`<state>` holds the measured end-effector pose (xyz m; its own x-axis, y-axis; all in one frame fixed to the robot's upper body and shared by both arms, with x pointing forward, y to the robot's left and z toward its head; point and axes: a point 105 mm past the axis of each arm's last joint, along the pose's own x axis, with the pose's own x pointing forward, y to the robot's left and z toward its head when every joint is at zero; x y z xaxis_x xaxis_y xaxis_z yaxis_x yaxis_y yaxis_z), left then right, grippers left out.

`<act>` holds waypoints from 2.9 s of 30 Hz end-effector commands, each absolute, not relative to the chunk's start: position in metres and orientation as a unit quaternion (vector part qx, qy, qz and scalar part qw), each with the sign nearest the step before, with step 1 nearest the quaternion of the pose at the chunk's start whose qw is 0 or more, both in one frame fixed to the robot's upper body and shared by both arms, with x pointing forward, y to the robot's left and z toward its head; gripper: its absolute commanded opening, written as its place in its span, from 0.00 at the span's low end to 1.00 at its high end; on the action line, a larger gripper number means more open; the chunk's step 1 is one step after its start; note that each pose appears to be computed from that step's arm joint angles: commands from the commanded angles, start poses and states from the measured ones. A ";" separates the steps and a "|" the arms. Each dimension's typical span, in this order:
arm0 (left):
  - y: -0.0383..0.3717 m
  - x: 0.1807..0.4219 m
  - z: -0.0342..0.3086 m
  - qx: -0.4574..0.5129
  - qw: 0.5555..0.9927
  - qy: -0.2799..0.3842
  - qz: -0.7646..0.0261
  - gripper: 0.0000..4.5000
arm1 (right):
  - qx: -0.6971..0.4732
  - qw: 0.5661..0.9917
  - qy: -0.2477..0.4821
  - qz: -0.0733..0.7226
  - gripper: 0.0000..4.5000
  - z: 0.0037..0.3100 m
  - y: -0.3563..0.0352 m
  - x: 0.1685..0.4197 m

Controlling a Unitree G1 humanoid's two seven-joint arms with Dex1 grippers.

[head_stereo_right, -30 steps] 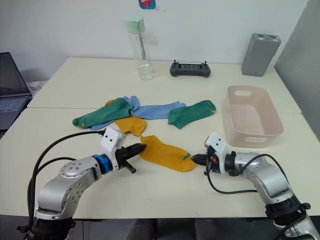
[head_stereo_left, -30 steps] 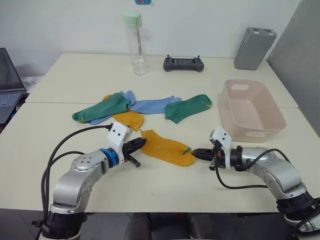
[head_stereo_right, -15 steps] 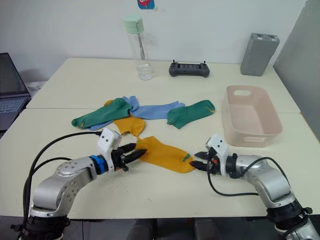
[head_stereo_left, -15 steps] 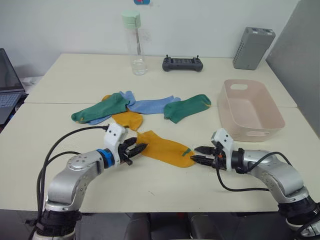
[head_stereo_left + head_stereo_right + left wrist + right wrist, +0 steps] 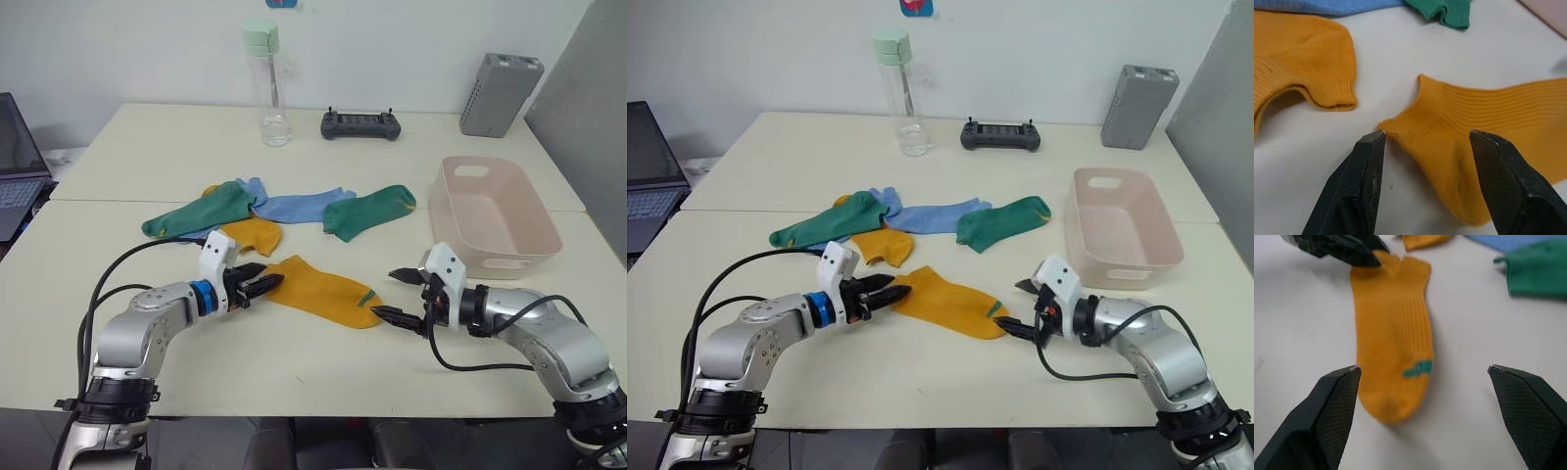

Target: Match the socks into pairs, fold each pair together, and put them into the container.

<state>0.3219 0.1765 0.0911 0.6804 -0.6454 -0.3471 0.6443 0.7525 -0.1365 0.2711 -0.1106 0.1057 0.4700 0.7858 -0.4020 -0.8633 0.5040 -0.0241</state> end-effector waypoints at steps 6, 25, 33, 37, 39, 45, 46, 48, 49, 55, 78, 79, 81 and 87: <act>0.179 0.331 0.107 0.042 0.917 0.165 -0.360 0.23 | -0.072 0.854 0.167 0.487 0.86 0.099 -0.094 0.272; 0.149 0.240 0.098 -0.048 0.865 0.227 -0.444 0.00 | -0.132 0.869 0.083 0.470 0.01 0.132 -0.071 0.348; 0.108 0.220 0.104 -0.102 0.819 0.227 -0.516 0.00 | -0.189 0.832 0.055 0.519 0.01 0.139 -0.009 0.374; 0.106 0.220 0.106 -0.113 0.818 0.213 -0.523 0.10 | -0.184 0.829 0.044 0.527 0.00 0.140 -0.003 0.374; 0.109 0.217 0.105 -0.117 0.812 0.220 -0.528 0.21 | -0.171 0.829 0.031 0.531 0.00 0.144 -0.005 0.371; 0.135 0.207 0.113 -0.094 0.812 0.232 -0.527 0.60 | -0.137 0.826 -0.002 0.547 0.43 0.160 -0.014 0.351; 0.142 0.206 0.116 -0.089 0.813 0.235 -0.526 0.67 | -0.136 0.827 -0.006 0.545 0.50 0.162 -0.017 0.348; 0.160 0.208 0.122 -0.069 0.818 0.241 -0.517 0.80 | -0.129 0.828 -0.010 0.546 0.65 0.165 -0.022 0.341; 0.171 0.213 0.127 -0.057 0.825 0.241 -0.509 0.87 | -0.129 0.829 -0.012 0.544 0.73 0.166 -0.025 0.338; 0.200 0.263 0.148 0.012 0.859 0.201 -0.471 0.87 | -0.135 0.807 0.020 0.574 0.88 0.153 -0.041 0.306; 0.124 0.385 0.120 0.234 0.832 0.068 -0.498 0.48 | -0.136 0.796 0.055 0.587 0.89 0.140 -0.040 0.279; 0.124 0.386 0.122 0.231 0.835 0.064 -0.495 0.41 | -0.137 0.796 0.055 0.587 0.89 0.140 -0.040 0.279; 0.125 0.389 0.128 0.220 0.845 0.054 -0.485 0.27 | -0.137 0.793 0.053 0.591 0.89 0.141 -0.038 0.277; 0.127 0.395 0.133 0.198 0.866 0.052 -0.457 0.01 | -0.185 0.754 0.056 0.627 0.89 0.130 -0.026 0.267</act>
